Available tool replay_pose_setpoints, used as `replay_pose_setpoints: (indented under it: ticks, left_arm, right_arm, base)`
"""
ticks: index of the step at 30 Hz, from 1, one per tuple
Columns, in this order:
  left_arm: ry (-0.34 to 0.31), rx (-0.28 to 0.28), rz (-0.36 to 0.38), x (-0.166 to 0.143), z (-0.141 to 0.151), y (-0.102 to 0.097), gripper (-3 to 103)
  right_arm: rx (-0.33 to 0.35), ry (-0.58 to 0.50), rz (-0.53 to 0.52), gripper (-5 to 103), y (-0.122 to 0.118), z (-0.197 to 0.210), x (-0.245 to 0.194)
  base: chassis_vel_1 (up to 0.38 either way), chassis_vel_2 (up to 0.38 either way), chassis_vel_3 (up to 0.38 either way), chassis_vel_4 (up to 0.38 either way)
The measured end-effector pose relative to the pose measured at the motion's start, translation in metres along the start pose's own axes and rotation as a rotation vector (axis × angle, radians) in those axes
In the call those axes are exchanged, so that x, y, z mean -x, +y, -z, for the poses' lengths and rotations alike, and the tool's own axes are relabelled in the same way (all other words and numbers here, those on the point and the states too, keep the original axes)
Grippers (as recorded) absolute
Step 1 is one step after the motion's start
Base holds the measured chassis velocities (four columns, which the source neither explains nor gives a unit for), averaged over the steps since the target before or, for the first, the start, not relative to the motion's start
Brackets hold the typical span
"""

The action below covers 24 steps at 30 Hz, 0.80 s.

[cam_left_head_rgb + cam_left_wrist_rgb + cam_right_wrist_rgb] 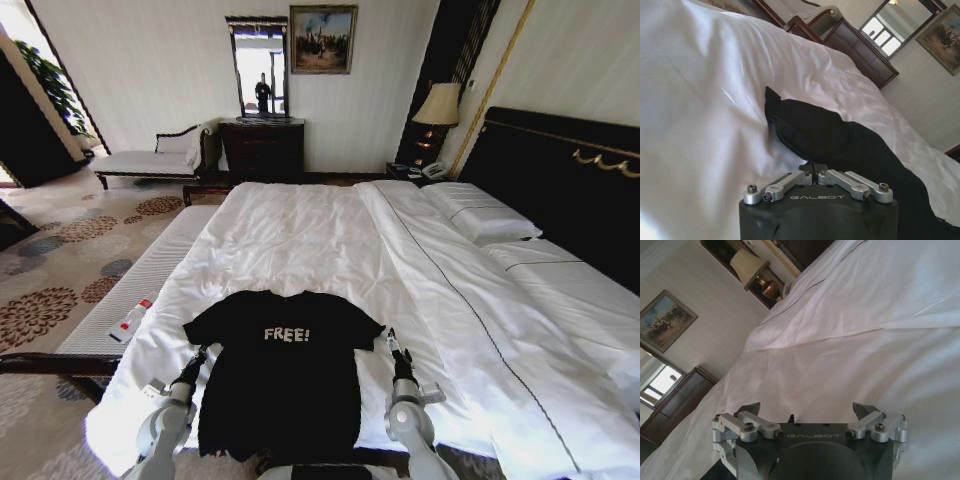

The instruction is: Fold the clothes on the bed.

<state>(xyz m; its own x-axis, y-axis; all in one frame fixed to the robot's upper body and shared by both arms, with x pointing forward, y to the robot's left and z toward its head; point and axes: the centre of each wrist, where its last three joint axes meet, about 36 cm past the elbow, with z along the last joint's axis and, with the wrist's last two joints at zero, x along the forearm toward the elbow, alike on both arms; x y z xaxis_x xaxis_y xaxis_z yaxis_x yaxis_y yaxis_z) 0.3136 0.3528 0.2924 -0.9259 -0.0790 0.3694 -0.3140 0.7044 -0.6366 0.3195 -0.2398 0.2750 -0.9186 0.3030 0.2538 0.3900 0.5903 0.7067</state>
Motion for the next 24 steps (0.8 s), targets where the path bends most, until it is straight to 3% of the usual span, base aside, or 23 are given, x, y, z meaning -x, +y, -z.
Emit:
replay_pose_setpoints:
  ticks: [11,14,17,24]
  left_arm:
    - [-0.002,0.040,-0.006,-0.005,-0.002,-0.003,0]
    - [0.001,0.040,-0.002,-0.007,-0.004,-0.002,16]
    - [0.000,0.039,0.000,-0.008,-0.004,-0.001,18]
    - [-0.009,0.033,-0.007,-0.013,0.000,-0.003,0]
  right_arm:
    - [0.000,-0.002,0.000,100,0.000,0.001,0.000]
    - [0.001,-0.003,0.000,100,0.000,0.001,-0.001]
    - [0.002,-0.003,0.000,100,0.001,0.001,-0.001]
    - [0.003,-0.005,0.000,100,0.001,0.002,-0.003]
  base:
    - [0.000,0.000,0.000,0.000]
    - [0.000,0.000,0.000,0.000]
    - [0.000,0.000,0.000,0.000]
    - [0.000,0.000,0.000,0.000]
